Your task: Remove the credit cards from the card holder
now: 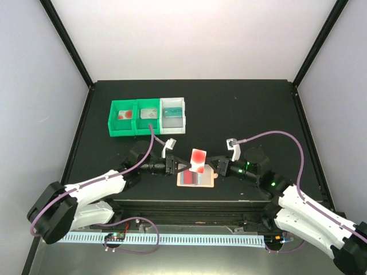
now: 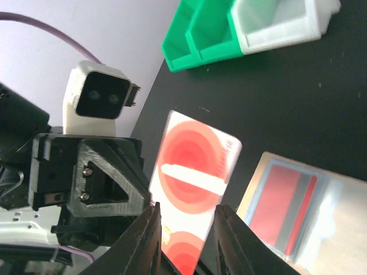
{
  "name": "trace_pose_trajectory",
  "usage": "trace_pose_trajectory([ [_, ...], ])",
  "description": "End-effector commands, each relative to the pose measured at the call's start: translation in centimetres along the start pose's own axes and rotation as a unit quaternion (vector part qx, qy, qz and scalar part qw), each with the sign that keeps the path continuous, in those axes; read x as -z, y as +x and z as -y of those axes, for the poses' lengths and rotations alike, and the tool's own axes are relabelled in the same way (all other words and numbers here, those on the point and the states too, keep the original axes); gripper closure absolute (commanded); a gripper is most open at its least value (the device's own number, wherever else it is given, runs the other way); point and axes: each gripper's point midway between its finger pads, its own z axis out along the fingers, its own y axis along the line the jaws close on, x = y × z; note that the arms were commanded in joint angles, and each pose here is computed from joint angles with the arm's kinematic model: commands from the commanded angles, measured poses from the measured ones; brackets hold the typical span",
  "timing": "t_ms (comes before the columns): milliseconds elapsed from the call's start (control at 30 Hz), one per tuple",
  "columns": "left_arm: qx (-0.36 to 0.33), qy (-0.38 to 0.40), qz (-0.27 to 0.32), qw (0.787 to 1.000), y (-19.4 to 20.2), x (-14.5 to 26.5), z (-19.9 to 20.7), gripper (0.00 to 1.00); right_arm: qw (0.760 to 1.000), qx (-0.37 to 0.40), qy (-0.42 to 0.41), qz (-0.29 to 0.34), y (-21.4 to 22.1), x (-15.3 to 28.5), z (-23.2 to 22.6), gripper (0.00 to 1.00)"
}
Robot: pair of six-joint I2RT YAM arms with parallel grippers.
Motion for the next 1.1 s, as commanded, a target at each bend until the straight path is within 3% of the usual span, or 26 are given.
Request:
trace_pose_trajectory([
  [0,-0.062,-0.006,-0.041,0.997,1.0,0.7,1.2,0.98,0.991,0.123,0.034,-0.032,-0.6,1.6,-1.3,0.73],
  [167,-0.100,-0.015,-0.080,0.992,2.5,1.6,1.8,0.99,0.978,0.188,0.031,-0.086,-0.7,2.5,-3.5,0.71],
  [433,-0.139,0.011,-0.119,0.983,4.6,3.0,3.6,0.99,0.957,0.219,-0.024,-0.191,0.8,1.9,-6.1,0.67],
  [900,-0.162,0.032,-0.138,0.977,5.9,3.9,4.7,0.98,0.939,0.197,-0.104,-0.263,2.8,-0.1,-7.3,0.67],
  [1067,-0.168,0.036,-0.138,0.975,6.0,4.0,4.9,0.98,0.935,0.184,-0.132,-0.272,3.4,-0.2,-7.7,0.76],
])
